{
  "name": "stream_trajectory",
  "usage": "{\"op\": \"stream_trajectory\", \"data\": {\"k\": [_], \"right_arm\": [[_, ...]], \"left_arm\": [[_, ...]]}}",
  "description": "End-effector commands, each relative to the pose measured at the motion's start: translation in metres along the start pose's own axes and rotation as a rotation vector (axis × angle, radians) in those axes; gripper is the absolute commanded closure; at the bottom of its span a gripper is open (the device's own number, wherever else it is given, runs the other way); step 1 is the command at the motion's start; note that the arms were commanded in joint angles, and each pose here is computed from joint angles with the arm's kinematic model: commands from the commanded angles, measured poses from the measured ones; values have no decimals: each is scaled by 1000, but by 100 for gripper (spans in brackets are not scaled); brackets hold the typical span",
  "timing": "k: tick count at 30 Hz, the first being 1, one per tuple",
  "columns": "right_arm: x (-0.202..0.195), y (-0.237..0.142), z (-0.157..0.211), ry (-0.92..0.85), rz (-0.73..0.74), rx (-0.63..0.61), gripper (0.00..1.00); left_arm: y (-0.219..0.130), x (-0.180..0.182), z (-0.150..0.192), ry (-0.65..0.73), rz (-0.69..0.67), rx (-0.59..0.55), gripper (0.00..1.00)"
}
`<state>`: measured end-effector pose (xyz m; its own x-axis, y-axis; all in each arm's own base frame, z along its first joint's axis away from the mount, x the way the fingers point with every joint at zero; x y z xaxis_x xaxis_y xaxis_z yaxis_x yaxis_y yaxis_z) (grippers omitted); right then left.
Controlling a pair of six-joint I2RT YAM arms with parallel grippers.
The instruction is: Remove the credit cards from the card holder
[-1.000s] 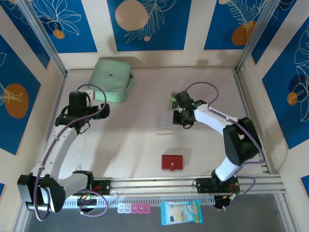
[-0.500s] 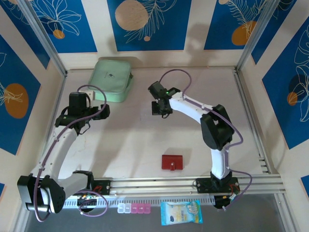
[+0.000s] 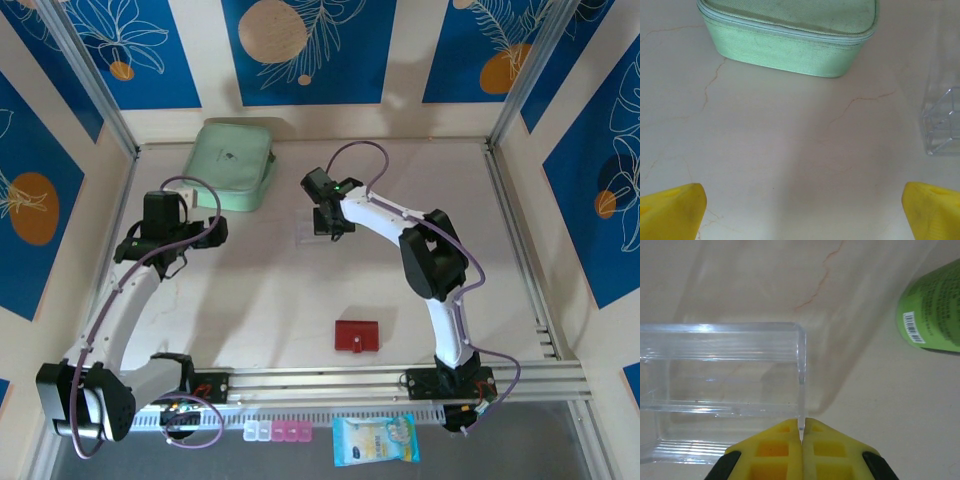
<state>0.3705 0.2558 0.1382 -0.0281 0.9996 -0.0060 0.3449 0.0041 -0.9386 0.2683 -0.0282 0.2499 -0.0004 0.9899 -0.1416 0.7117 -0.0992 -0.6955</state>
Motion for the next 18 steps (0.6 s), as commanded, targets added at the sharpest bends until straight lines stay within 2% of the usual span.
{"op": "stream_trajectory", "data": {"k": [1, 8, 18], "right_arm": [[1, 3, -7, 32, 3, -4, 95], [4, 9, -5, 41, -8, 11, 93], [4, 3, -3, 46, -13, 14, 85]], "left_arm": [[1, 2, -1, 0, 4, -5, 0], [2, 2, -1, 0, 3, 1, 0], [5, 2, 0, -4, 8, 7, 0]]}}
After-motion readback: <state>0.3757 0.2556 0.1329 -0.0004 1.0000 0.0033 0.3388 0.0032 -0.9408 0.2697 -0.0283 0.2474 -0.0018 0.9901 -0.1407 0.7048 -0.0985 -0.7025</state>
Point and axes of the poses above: each hand's point on the last joint's axis, 136 mm out from that joint toward the fingers, its own y axis out along the fingers, its own x axis along the line the jaws close on, z = x × y, the point moved 8 cm from there along -y, back along the fingers, and after that the axes turned 1 degree about -y, right-handed, at the moved point
